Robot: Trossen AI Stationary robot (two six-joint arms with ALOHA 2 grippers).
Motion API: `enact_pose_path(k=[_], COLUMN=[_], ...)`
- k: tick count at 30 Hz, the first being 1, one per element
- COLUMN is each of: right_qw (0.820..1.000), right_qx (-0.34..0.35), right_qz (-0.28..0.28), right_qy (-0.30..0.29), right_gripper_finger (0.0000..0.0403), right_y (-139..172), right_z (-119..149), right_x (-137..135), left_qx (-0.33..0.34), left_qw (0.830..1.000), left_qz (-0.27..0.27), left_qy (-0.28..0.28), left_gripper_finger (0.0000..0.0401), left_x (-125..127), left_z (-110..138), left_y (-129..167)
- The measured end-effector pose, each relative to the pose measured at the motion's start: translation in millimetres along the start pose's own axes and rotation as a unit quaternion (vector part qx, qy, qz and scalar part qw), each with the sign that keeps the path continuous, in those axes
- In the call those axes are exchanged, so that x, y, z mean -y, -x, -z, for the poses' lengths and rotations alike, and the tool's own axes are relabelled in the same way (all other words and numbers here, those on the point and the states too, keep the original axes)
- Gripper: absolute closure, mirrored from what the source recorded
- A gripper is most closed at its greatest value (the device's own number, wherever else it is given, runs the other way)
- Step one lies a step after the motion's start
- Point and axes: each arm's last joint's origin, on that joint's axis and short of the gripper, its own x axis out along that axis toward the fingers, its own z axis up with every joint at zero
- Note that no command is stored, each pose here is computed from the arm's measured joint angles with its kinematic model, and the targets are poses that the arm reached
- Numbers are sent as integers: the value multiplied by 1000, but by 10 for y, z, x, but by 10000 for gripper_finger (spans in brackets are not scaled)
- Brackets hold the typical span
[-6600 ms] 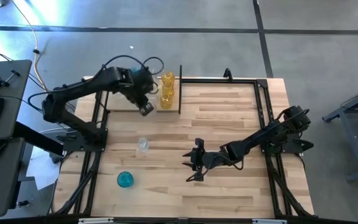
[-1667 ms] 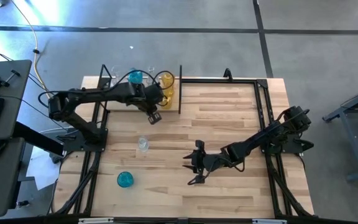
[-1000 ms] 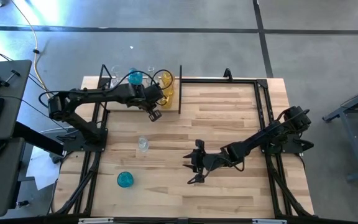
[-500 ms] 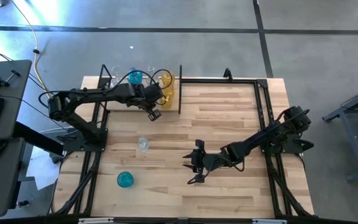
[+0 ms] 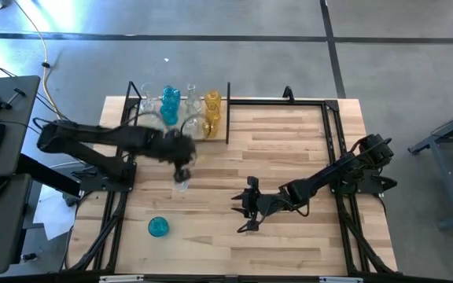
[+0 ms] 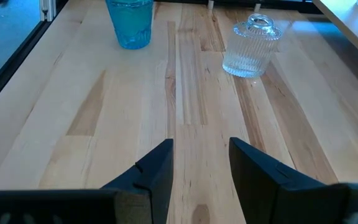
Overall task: Sort vases onto shelf
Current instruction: Put the blue vase on the shelf aligned with the other blue vase
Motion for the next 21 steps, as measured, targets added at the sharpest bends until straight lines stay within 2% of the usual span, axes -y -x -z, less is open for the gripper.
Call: enact_pose_path(k=[5, 10, 15, 21], right_qw=[1000, 1000, 1000, 1000], right_qx=[1, 5, 9, 11], right_qz=[0, -1, -2, -2], right_qy=[0, -2, -4, -6], right_gripper_finger=[265, 265, 265, 265], right_y=[1, 1, 1, 1], right_z=[-2, -10, -19, -23], right_x=[0, -1, -3, -4], left_qx=[-11, -71, -126, -171], left_qw=[996, 983, 974, 964], left_qz=[66, 156, 171, 184], left_qy=[-58, -64, -77, -84], left_gripper_finger=[401, 399, 383, 323], left_x=[479, 865, 1127, 1347], left_z=[276, 516, 678, 853], left_y=[258, 350, 277, 255])
